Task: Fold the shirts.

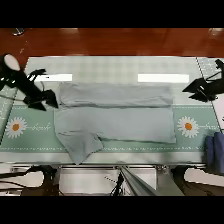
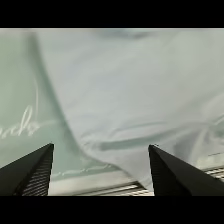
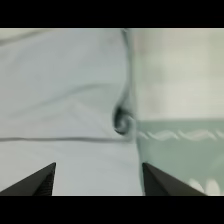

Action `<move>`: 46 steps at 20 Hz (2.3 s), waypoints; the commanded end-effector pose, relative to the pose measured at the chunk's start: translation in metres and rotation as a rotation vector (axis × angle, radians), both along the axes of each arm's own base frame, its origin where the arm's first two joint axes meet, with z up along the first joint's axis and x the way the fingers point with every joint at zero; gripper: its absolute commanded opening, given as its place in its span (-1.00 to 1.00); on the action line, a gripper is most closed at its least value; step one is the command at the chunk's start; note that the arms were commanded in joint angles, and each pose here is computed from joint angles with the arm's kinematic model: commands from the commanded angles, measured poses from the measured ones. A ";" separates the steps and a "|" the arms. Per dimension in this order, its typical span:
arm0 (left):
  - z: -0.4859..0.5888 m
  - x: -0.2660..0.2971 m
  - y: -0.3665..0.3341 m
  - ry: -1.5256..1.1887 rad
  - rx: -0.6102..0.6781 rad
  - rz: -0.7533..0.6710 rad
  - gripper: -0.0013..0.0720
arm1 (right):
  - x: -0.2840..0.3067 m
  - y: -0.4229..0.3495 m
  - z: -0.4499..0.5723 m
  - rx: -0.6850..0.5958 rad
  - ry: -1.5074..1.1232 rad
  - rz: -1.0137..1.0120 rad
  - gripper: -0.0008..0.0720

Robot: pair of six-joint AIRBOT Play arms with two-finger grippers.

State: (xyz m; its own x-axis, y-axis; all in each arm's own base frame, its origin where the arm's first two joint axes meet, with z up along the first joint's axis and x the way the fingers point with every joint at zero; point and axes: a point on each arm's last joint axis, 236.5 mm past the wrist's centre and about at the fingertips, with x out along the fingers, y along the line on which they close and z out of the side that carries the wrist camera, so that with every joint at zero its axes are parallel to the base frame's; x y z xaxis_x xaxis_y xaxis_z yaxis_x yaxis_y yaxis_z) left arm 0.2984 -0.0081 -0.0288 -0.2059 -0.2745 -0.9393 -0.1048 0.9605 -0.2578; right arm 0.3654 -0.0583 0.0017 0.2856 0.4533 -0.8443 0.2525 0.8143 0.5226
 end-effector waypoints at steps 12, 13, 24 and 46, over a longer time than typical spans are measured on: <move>-0.064 -0.112 -0.042 -0.083 -0.358 0.412 0.95 | -0.085 0.138 -0.028 0.218 -0.091 -0.009 0.73; -0.068 -0.114 -0.048 -0.078 -0.352 0.389 0.95 | -0.084 0.142 -0.026 0.231 -0.096 -0.005 0.73; -0.081 -0.119 -0.102 -0.116 -0.429 0.305 -0.89 | -0.168 0.022 -0.064 -0.015 0.279 -0.206 0.73; -0.028 -0.064 -0.105 -0.241 -0.523 0.286 -0.89 | -0.099 0.085 -0.049 0.180 0.075 -0.025 -0.91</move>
